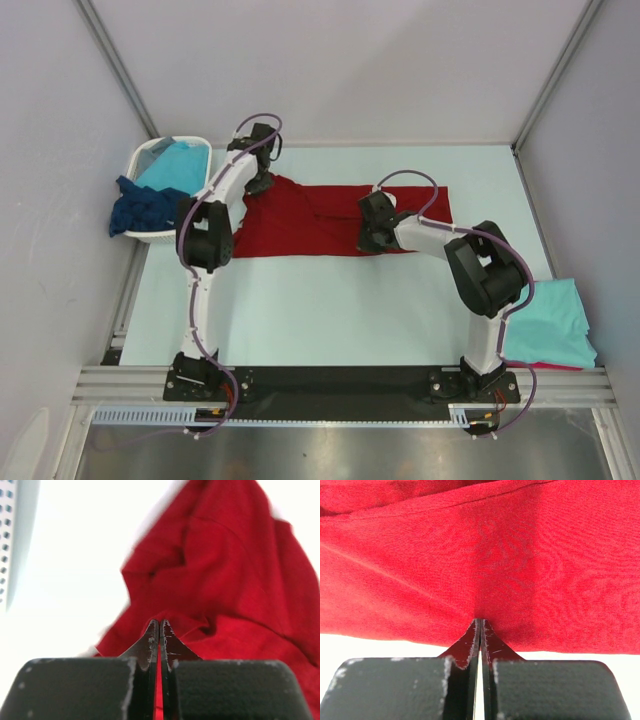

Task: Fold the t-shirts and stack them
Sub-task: Rotate the tshirt 90 degrees

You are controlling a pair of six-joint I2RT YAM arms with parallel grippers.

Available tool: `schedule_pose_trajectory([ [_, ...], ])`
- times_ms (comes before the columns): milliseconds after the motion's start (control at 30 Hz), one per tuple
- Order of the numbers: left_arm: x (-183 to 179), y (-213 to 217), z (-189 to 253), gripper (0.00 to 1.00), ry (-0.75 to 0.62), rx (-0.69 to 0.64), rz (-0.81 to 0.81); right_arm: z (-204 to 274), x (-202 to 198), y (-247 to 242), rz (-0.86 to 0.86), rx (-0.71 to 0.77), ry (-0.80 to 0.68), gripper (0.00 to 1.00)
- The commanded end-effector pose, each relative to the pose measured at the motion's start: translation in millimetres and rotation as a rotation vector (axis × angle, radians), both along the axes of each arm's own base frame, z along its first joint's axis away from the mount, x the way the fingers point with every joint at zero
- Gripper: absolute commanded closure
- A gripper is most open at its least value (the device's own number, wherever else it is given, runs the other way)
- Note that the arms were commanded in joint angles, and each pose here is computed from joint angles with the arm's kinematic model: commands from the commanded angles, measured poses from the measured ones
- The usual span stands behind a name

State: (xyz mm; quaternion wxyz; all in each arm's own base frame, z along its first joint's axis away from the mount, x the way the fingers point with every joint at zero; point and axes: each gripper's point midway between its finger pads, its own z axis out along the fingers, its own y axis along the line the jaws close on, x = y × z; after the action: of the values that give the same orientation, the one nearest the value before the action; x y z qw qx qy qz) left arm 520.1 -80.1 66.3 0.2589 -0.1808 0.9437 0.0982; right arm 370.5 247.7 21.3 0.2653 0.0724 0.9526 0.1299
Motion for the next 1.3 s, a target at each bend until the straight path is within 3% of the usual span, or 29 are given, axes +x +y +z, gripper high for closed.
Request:
schedule_pose_trajectory([
  [0, 16, 21, 15, 0.99, -0.038, 0.009, 0.023, -28, -42, -26, 0.032, -0.11, 0.163, 1.0],
  [167, 22, 32, 17, 0.86, -0.047, 0.027, 0.037, -29, -42, -27, 0.036, -0.116, 0.167, 1.0],
  [267, 20, 32, 23, 0.65, -0.06, 0.029, 0.05, -29, -41, -25, 0.042, -0.115, 0.167, 1.0],
  [367, 19, 30, 41, 0.49, -0.092, 0.009, 0.052, -28, -39, -23, 0.045, -0.11, 0.163, 1.0],
  [467, 13, 22, 69, 0.43, -0.136, -0.011, 0.041, -26, -35, -21, 0.042, -0.103, 0.154, 1.0],
  [633, -19, -6, 111, 0.43, -0.194, -0.038, -0.012, -23, -27, -14, 0.041, -0.09, 0.143, 1.0],
  [833, -74, -37, 92, 0.43, -0.153, -0.036, -0.074, -14, -19, -2, 0.048, -0.075, 0.122, 1.0],
  [1067, -142, -42, 24, 0.51, 0.001, -0.017, -0.098, 3, 0, 21, 0.076, -0.049, 0.091, 1.0],
  [1267, -150, -27, 11, 0.51, 0.0, -0.011, -0.076, 27, 29, 59, 0.138, -0.006, 0.057, 1.0],
])
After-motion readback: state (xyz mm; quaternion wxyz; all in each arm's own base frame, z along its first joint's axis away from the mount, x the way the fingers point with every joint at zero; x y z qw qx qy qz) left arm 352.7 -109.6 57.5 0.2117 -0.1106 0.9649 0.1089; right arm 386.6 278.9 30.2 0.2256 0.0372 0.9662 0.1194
